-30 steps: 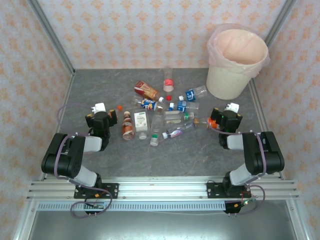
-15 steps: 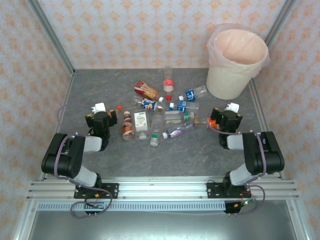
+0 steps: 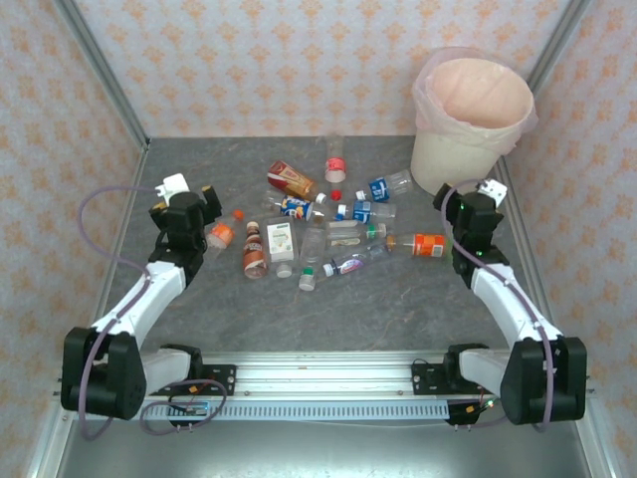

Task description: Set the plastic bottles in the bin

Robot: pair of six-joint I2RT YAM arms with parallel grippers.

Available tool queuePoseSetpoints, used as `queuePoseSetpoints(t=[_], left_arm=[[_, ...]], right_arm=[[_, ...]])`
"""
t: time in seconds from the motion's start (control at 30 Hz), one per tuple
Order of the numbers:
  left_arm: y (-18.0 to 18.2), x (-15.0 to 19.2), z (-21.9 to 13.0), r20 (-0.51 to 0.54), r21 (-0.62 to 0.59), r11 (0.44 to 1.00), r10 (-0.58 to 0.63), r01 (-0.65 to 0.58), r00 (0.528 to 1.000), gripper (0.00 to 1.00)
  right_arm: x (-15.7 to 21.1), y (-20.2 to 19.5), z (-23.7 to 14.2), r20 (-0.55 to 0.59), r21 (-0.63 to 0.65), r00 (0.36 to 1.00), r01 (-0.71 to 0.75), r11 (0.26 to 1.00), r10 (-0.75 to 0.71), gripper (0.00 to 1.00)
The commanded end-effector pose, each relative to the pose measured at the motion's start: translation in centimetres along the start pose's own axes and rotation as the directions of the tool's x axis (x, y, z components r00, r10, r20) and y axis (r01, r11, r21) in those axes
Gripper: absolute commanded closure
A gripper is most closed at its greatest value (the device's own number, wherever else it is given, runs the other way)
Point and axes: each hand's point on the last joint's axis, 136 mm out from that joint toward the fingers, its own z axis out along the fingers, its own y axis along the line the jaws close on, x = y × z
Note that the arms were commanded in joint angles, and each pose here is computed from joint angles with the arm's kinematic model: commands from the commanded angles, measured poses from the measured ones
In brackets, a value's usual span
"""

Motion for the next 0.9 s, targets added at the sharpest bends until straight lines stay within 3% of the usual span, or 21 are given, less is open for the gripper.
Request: queuePoseSetpoints(t=[0.0,0.1,0.23,0.33,0.53,0.67,0.87], left_arm=[[0.7,2.0,-2.0,-0.155,-0.02,0.996,-0.09,0.088,0.984,0.0],[0.2,2.6,-3.5,-0.229,0.023,0.988,-0.144,0.154,0.963,0.0],[-0.2,3.1,-4.9,-0.268,0.065,0.973,-0.198,0.223,0.943,0.0],[-0.8,3.5,-5.2,-0.299,0.085,0.959,-0.235,0.271,0.925,0.0],[-1.1,3.7,-5.1,-0.336,0.083,0.964,-0.213,0.254,0.918,0.0],[-1.2,4.1,-5.1,-0.336,0.089,0.963,-0.211,0.254,0.918,0.0],[-1.0,4.6,-5.0,-0.339,0.083,0.964,-0.212,0.254,0.916,0.0]], right_arm=[[4.9,-4.0,-2.0,-0.248,0.251,0.954,-0.106,0.962,0.169,0.01],[5.2,-4.2,-2.7,-0.305,0.29,0.934,-0.094,0.952,0.185,0.01],[5.5,-4.4,-1.4,-0.401,0.248,0.914,0.05,0.967,0.056,0.01],[6.0,-4.5,0.0,-0.524,0.232,0.848,0.233,0.944,-0.08,0.01],[8.4,-4.8,2.5,-0.671,0.155,0.711,0.412,0.898,-0.21,0.01],[9.5,-5.4,3.5,-0.721,0.128,0.66,0.429,0.894,-0.213,0.02],[11.2,-6.4,4.6,-0.764,0.102,0.621,0.386,0.917,-0.177,0.14]])
